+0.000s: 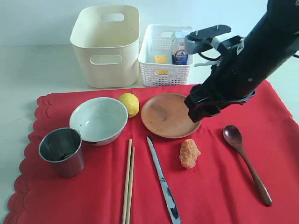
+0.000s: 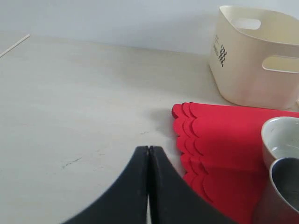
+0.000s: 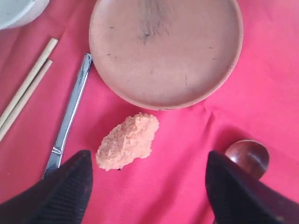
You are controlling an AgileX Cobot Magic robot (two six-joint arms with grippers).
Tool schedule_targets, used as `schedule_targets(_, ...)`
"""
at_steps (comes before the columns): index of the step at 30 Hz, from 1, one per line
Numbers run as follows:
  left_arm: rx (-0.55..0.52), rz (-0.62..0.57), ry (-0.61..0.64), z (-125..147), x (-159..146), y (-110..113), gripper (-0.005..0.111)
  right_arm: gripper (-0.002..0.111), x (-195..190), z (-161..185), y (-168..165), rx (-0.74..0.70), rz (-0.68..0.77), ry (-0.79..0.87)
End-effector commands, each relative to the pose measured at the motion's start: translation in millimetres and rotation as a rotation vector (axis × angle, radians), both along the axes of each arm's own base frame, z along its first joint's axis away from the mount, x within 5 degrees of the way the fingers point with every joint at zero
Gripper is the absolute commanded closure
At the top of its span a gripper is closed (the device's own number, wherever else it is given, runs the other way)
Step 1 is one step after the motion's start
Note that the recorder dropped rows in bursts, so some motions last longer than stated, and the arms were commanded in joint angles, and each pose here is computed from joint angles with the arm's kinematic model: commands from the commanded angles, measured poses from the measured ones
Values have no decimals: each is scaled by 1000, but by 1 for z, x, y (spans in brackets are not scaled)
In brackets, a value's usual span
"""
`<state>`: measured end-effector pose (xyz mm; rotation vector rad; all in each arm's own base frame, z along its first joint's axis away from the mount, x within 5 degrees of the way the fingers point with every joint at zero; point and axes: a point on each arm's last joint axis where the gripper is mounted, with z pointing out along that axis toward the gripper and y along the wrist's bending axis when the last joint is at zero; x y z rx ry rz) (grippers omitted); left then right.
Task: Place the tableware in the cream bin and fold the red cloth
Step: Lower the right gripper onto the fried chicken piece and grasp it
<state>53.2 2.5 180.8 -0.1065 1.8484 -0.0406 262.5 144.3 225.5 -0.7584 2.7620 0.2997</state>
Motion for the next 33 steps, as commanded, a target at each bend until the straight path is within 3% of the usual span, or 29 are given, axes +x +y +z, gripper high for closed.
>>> schedule_targets(1, 5, 0, -12, 0, 0, 0, 107, 43, 6, -19, 5, -26, -12, 45)
schedule_targets(11, 5, 0, -12, 0, 0, 0, 107, 43, 17, -50, 11, -66, -39, 157)
schedule_targets(21, 5, 0, -12, 0, 0, 0, 107, 43, 6, -64, 34, -95, 37, 182)
schedule_targets(33, 5, 0, -12, 0, 0, 0, 107, 43, 8, -87, 36, -118, 15, 232)
